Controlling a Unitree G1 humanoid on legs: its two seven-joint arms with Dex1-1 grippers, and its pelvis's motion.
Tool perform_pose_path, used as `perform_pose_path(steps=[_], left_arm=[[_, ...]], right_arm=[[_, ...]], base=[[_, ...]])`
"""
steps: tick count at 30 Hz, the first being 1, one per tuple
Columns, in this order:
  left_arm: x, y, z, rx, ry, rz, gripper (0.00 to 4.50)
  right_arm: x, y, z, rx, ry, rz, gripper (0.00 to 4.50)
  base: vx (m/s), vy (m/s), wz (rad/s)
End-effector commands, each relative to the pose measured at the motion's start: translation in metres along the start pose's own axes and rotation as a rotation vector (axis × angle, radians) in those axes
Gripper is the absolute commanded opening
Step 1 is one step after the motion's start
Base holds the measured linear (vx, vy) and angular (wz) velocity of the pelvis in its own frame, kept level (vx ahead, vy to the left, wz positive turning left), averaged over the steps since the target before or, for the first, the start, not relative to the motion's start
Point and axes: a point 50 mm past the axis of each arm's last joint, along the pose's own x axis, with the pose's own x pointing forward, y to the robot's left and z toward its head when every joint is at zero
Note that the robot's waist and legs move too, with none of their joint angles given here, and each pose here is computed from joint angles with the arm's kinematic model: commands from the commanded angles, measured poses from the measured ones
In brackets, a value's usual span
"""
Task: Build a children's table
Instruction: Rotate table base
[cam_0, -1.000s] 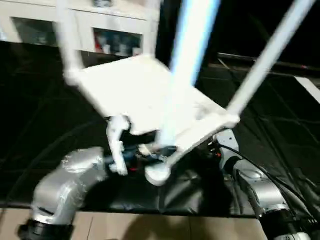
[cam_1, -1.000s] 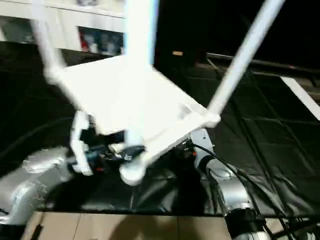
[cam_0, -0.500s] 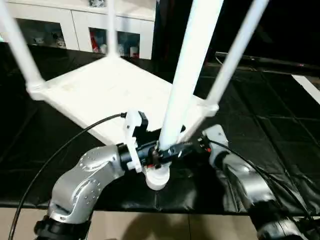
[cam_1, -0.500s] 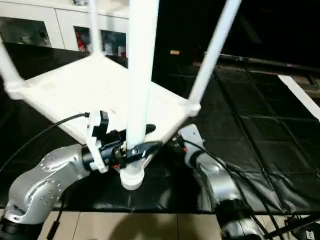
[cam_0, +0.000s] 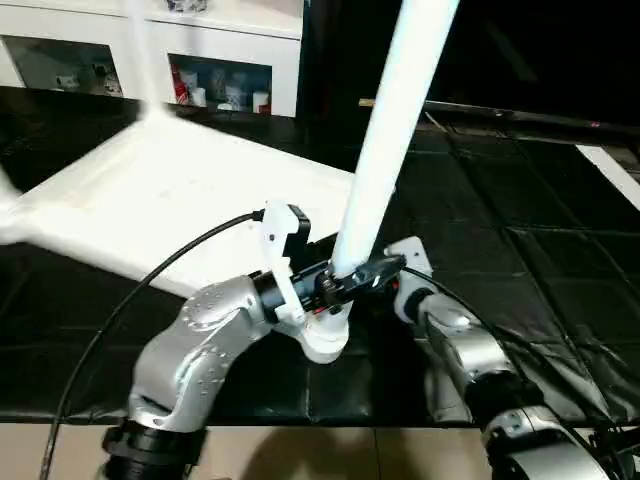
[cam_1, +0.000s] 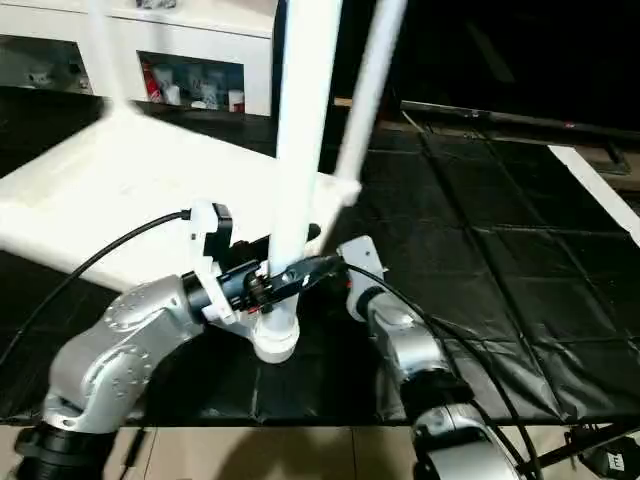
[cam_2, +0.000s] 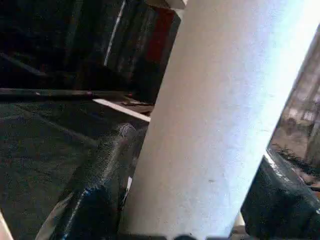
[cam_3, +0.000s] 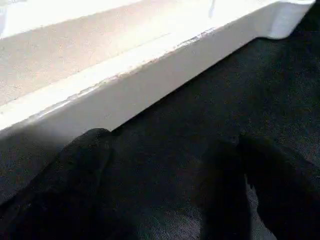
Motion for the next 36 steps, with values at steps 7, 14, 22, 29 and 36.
perform_pose_path(steps=[7, 14, 22, 29, 36], left_arm=[[0.005, 0.013, 0.003, 0.097, 0.039, 0.006, 3.11], [-0.027, 0.031, 0.005, 0.093, 0.187, -0.111, 3.11], [-0.05, 0.047, 0.008, 0.17, 0.389, -0.226, 3.11], [-0.067, 0.067, 0.008, 0.249, 0.595, -0.288, 2.81], [-0.067, 0.089, -0.008, 0.427, 0.815, -0.294, 2.32]], right_arm=[[-0.007, -0.022, 0.01, 0.018, -0.077, -0.101, 4.5], [-0.031, -0.053, 0.014, -0.003, -0.137, -0.111, 4.5], [-0.056, -0.064, 0.017, -0.074, -0.15, 0.005, 4.5], [-0.083, -0.065, 0.025, -0.16, -0.137, 0.158, 4.5], [-0.114, -0.039, 0.036, -0.248, -0.085, 0.503, 4.5]], base=[[0.0, 0.0, 0.0], [0.0, 0.0, 0.0], [0.0, 0.0, 0.0], [0.0, 0.0, 0.0], [0.0, 0.0, 0.0]])
